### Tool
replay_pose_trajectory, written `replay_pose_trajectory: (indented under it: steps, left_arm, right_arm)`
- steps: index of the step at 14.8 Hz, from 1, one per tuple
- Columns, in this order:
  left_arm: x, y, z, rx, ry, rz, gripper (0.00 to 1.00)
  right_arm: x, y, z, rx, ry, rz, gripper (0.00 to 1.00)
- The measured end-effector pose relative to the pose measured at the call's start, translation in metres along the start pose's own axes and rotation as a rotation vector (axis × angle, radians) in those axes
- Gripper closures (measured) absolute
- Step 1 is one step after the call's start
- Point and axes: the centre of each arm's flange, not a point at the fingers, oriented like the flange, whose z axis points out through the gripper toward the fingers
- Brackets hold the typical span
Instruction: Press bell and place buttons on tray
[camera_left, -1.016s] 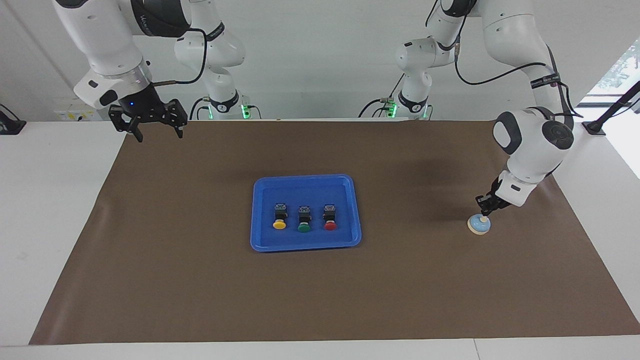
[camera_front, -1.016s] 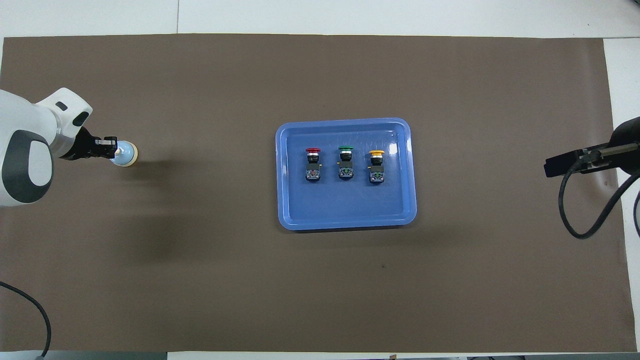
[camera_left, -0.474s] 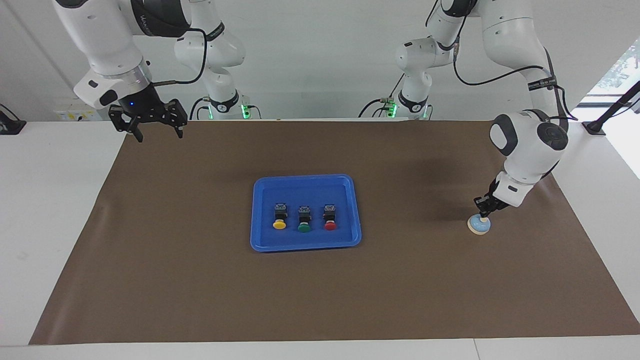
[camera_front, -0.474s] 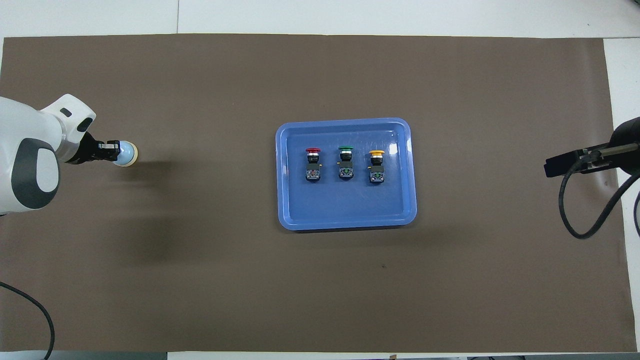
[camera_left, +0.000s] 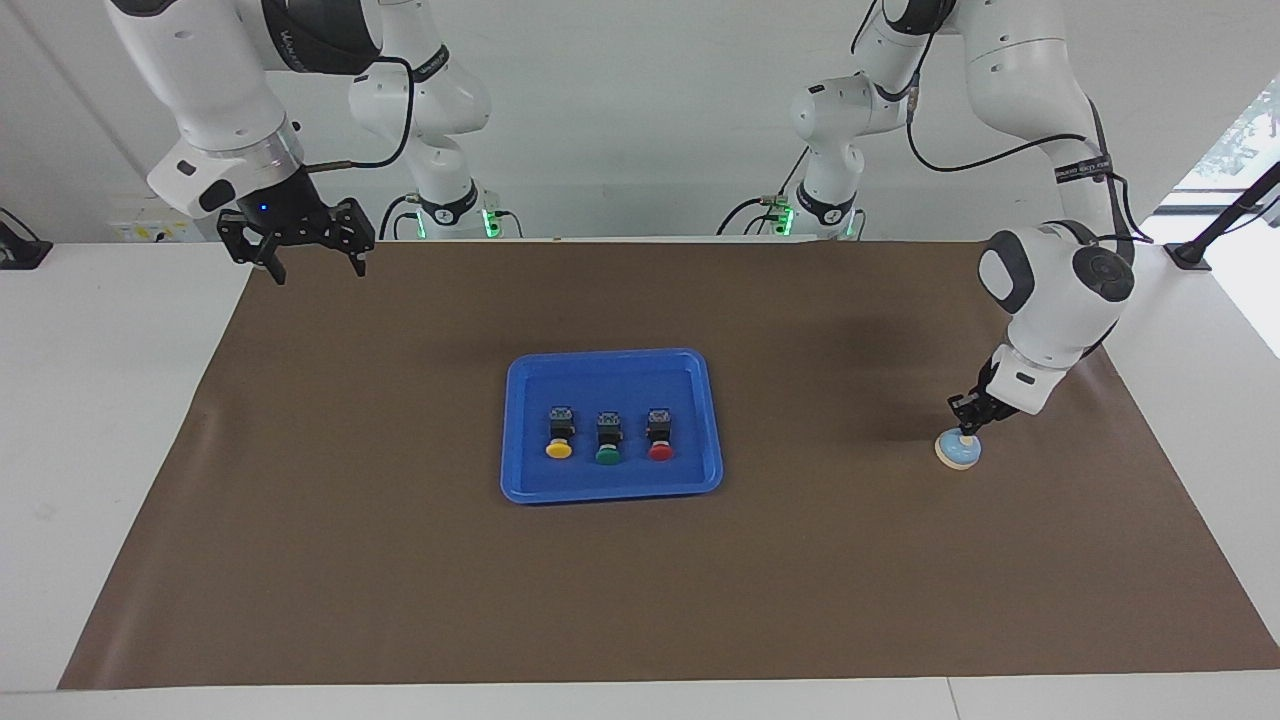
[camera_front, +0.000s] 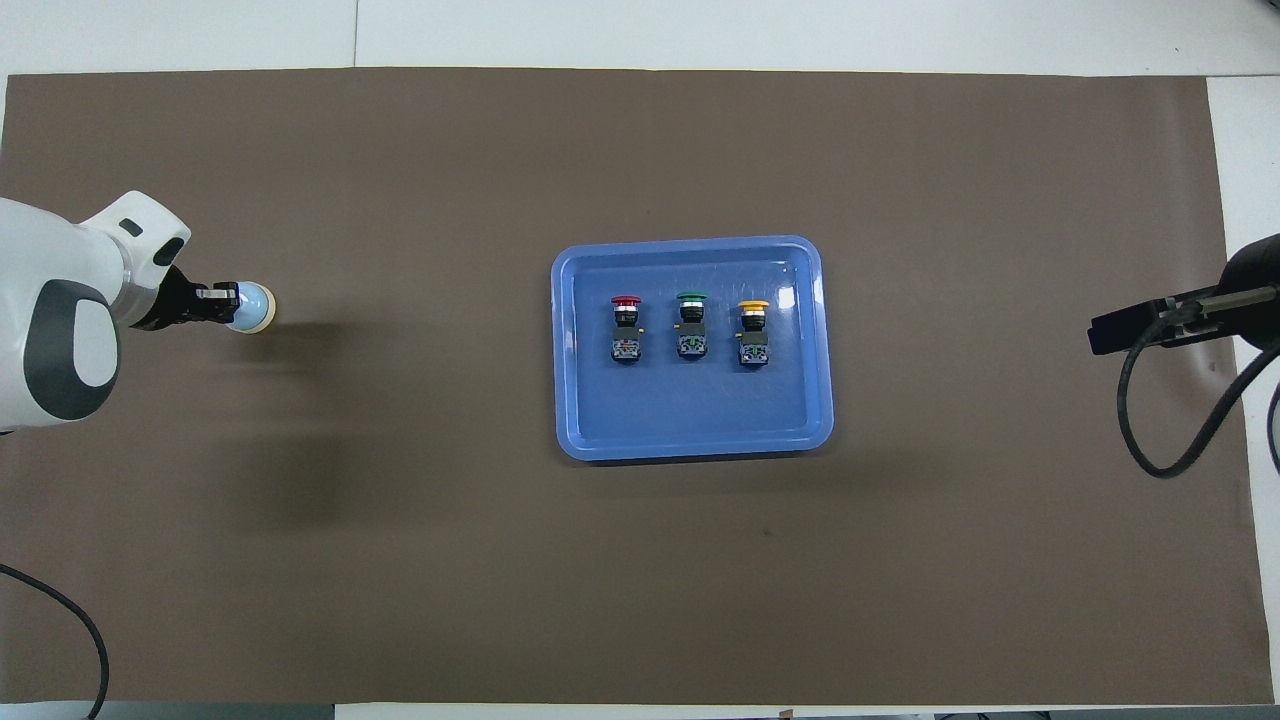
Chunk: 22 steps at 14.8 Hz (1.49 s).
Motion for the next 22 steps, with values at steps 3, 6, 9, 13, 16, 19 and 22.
replay_pose_trajectory:
  steps: [3, 6, 9, 13, 16, 19, 22]
  left_arm:
    - [0.002, 0.004, -0.011, 0.0, -0.047, 0.008, 0.99]
    - [0.009, 0.01, -0.043, 0.001, -0.078, 0.019, 0.84]
    - [0.003, 0.028, -0.087, 0.006, -0.074, 0.048, 0.53]
    - [-0.027, 0.034, -0.159, 0.021, -0.068, 0.057, 0.11]
    - [-0.049, 0.05, -0.2, 0.03, -0.082, 0.085, 0.0]
    - [-0.057, 0.073, -0.236, 0.032, -0.1, 0.125, 0.0]
    - [-0.062, 0.083, -0.264, 0.033, -0.108, 0.144, 0.0]
  right_arm:
    - [0.0, 0.0, 0.0, 0.0, 0.0, 0.0, 0.0]
    - [0.0, 0.0, 0.0, 0.0, 0.0, 0.0, 0.0]
    - [0.0, 0.0, 0.0, 0.0, 0.0, 0.0, 0.0]
    - [0.0, 0.0, 0.0, 0.0, 0.0, 0.0, 0.0]
    - [0.0, 0.0, 0.0, 0.0, 0.0, 0.0, 0.0]
    - [0.0, 0.0, 0.0, 0.0, 0.0, 0.0, 0.0]
    - [0.0, 0.0, 0.0, 0.0, 0.0, 0.0, 0.0]
